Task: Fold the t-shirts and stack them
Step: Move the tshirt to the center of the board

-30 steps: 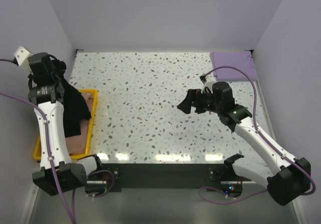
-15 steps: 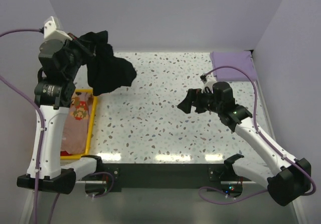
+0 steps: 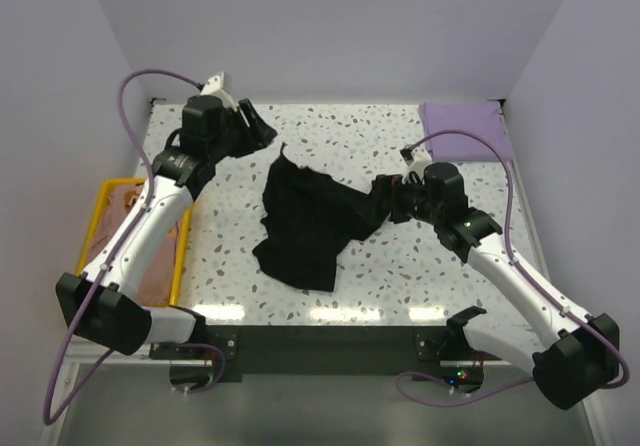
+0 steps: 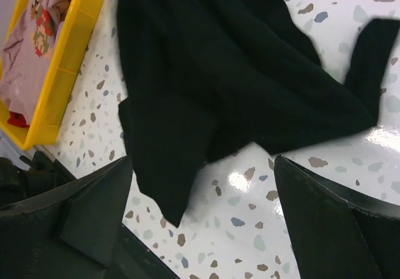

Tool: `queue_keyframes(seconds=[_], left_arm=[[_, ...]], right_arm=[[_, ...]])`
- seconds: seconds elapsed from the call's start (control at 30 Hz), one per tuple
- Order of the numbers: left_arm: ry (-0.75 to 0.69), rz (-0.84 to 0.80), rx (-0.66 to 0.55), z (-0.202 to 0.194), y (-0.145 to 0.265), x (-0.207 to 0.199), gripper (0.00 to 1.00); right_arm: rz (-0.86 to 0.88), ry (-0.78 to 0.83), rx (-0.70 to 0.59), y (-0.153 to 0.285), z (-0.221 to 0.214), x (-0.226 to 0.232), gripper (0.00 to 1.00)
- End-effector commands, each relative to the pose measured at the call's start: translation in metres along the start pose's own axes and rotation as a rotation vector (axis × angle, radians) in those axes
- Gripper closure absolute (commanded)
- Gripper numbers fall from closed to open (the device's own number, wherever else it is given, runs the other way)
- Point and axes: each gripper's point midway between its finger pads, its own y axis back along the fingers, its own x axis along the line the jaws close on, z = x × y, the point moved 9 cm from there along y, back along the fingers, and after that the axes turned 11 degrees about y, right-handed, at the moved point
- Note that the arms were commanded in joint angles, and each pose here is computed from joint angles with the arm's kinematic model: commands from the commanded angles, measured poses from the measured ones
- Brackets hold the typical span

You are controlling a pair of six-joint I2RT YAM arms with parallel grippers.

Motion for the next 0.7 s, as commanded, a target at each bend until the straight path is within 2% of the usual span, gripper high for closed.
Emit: queue_keyframes(seconds=[0.0, 0.07, 0.13, 0.23, 0.27, 0.37, 0.47, 0.67], left_arm=[[-0.006, 0.05, 0.089, -0.029, -0.015, 0.028, 0.41], [0.008, 0.088, 0.093, -0.038, -0.013, 0.039, 0.41], [0.023, 0.132, 0.123, -0.057, -0.009, 0.058, 0.42], [0.059, 0.196, 0.178, -0.088, -0.003, 0.087, 0.49], [0.072, 0.2, 0.202, -0.097, 0.0, 0.093, 0.53], [0.117, 0.254, 0.286, -0.139, 0.011, 0.128, 0.55], [0.14, 0.267, 0.329, -0.164, 0.022, 0.144, 0.56], [0.146, 0.258, 0.406, -0.202, 0.039, 0.145, 0.53]], right_arm=[[-0.017, -0.003, 0.008, -0.012, -0.008, -0.006, 0.01], [-0.007, -0.018, 0.026, -0.018, -0.015, -0.009, 0.02], [0.01, -0.05, 0.077, -0.027, -0.031, -0.012, 0.07], [0.033, -0.063, 0.113, -0.04, -0.047, -0.009, 0.16], [0.036, -0.057, 0.127, -0.043, -0.051, -0.007, 0.17], [0.007, -0.029, 0.184, -0.054, -0.067, 0.0, 0.19], [-0.022, -0.038, 0.219, -0.062, -0.079, 0.003, 0.22], [-0.141, -0.063, 0.266, -0.066, -0.098, 0.0, 0.26]])
